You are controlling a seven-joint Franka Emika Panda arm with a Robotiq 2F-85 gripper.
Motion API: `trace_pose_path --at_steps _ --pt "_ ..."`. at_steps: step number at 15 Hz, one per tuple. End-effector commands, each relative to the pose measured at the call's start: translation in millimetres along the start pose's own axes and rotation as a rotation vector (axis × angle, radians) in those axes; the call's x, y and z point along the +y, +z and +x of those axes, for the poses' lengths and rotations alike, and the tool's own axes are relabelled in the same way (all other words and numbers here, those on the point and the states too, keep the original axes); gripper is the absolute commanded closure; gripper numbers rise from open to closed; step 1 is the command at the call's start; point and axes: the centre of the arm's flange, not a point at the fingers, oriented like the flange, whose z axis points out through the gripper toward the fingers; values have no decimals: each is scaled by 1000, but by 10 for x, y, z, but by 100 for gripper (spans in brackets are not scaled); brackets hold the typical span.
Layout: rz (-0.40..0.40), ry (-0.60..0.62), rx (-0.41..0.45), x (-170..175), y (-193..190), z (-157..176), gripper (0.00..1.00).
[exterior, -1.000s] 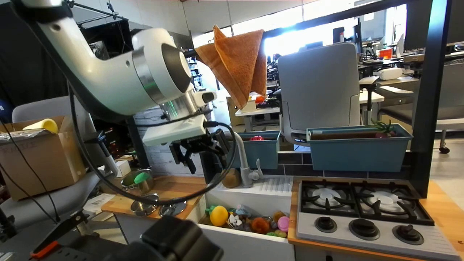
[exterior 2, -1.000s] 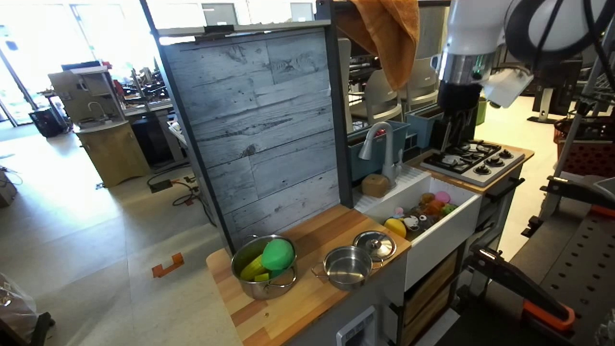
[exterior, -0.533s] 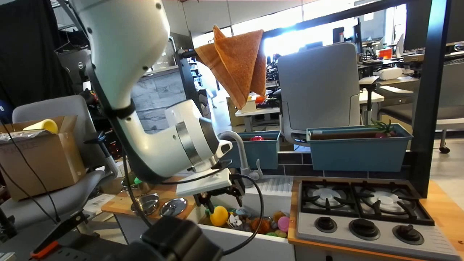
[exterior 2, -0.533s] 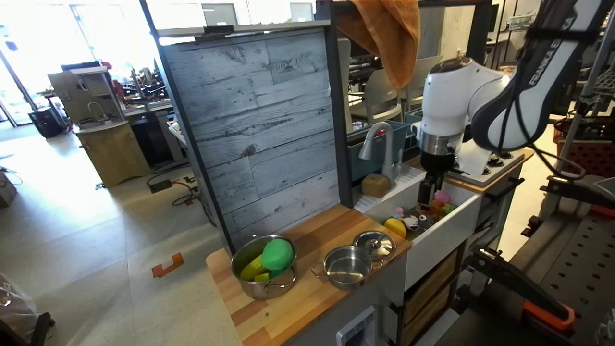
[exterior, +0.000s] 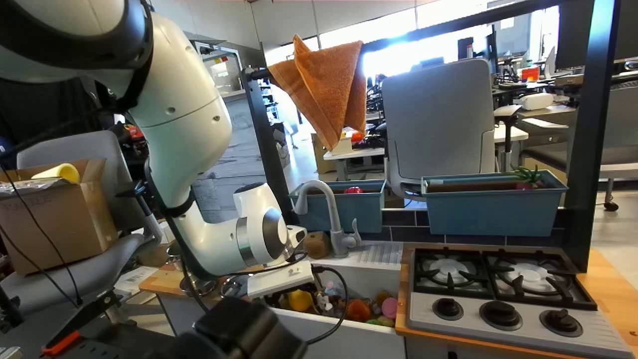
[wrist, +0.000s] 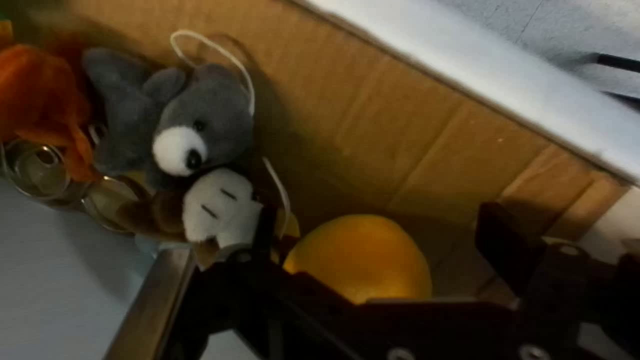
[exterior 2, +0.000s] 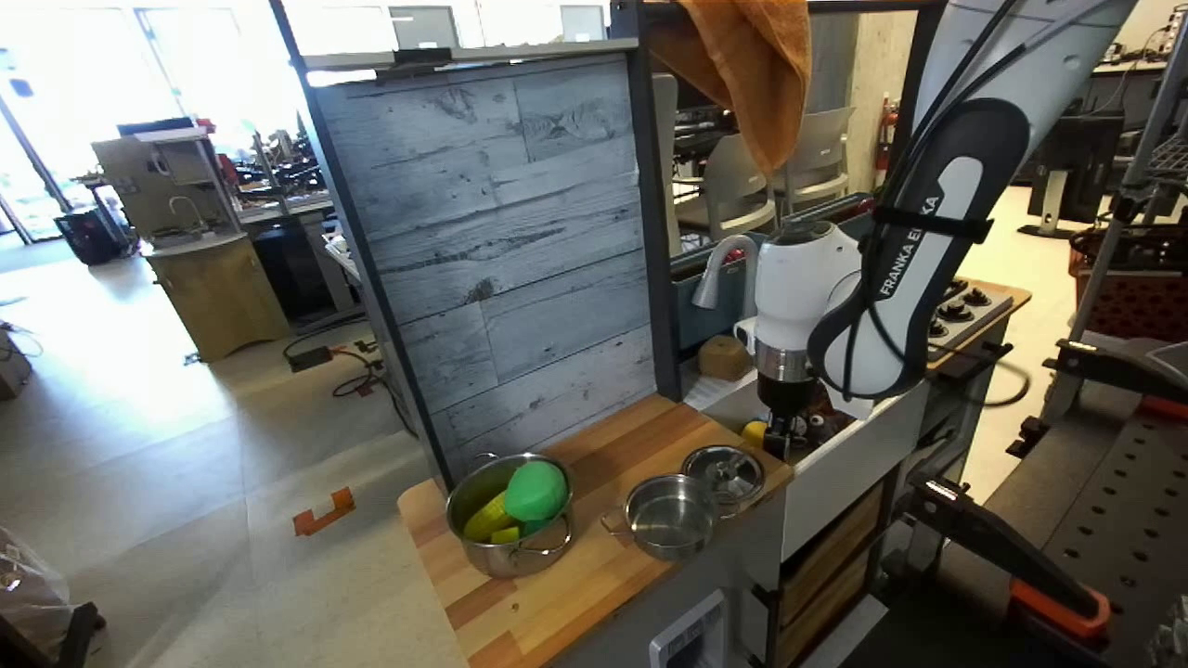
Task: Move the right pot to the left of the lid, then hang the towel on the black rod, lastly, put the yellow plushie in the right pot
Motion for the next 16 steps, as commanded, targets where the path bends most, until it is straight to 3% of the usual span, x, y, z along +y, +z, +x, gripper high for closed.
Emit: trace_pose_path --at_steps 1,5,6,7,16 --pt "-45 -52 51 140 284 314 0" --pt "-128 -87 132 150 201 413 0" --pt "-133 -92 126 158 212 416 25" --pt "-141 -96 131 184 227 440 26" --pt "-103 -46 78 303 143 294 91"
